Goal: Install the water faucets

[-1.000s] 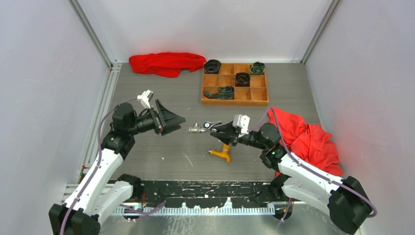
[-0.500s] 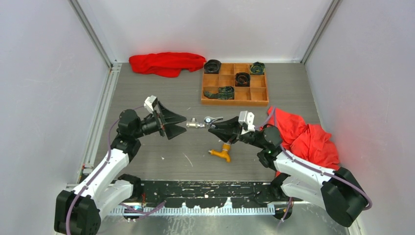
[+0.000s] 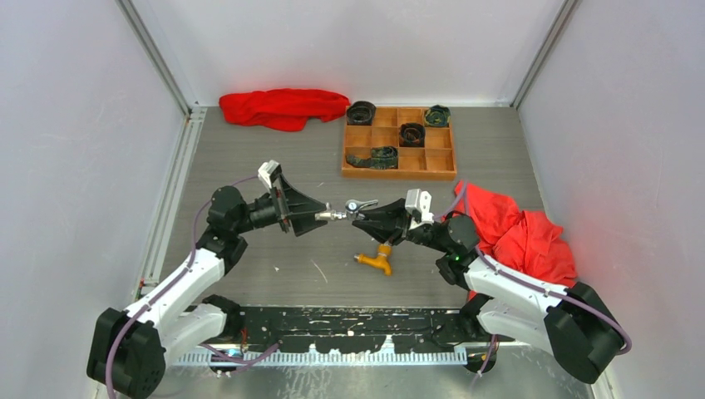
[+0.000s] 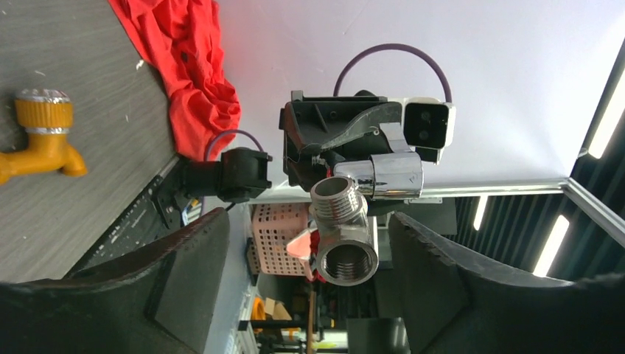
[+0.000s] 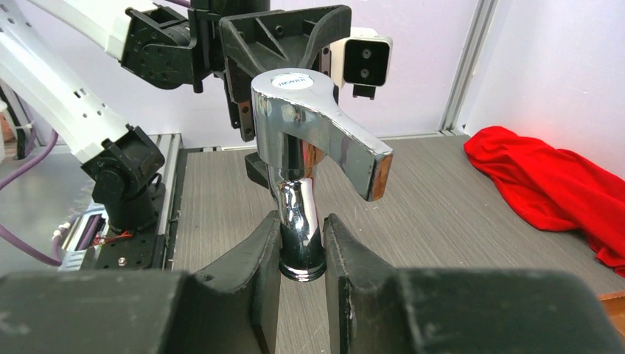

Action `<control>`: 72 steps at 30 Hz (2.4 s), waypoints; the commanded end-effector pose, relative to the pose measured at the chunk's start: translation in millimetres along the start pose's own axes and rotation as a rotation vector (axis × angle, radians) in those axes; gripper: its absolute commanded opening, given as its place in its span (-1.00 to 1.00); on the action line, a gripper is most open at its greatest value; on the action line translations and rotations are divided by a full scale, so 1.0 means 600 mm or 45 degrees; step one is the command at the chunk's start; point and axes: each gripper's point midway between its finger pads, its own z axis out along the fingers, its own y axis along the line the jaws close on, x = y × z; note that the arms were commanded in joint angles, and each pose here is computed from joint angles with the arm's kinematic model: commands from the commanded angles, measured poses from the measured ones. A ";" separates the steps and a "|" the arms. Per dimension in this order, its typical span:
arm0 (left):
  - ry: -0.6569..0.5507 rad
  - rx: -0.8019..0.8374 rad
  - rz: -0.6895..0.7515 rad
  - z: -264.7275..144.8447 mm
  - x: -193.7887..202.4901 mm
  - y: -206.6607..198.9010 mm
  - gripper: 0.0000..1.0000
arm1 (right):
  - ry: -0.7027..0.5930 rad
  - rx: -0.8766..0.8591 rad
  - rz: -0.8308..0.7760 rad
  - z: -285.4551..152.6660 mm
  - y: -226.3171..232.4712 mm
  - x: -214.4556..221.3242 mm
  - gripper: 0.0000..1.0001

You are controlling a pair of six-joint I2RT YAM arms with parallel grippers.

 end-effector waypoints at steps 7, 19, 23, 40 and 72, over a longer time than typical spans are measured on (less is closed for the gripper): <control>0.033 0.157 0.124 0.014 0.003 -0.058 0.31 | -0.136 -0.030 -0.086 0.014 0.004 -0.058 -0.99; 0.043 0.158 0.093 0.024 0.002 -0.050 -0.41 | -0.122 -0.039 -0.070 0.016 0.006 -0.055 -0.99; 0.033 0.150 0.087 0.025 0.000 -0.045 -0.28 | -0.121 -0.046 -0.048 0.017 0.007 -0.056 -0.99; 0.107 0.194 0.141 0.016 0.020 -0.065 -0.04 | -0.100 -0.002 -0.027 0.017 -0.003 -0.045 -0.99; -0.212 -0.043 0.199 0.015 -0.036 -0.009 -1.00 | 0.304 0.009 1.149 0.069 0.036 -0.080 -0.40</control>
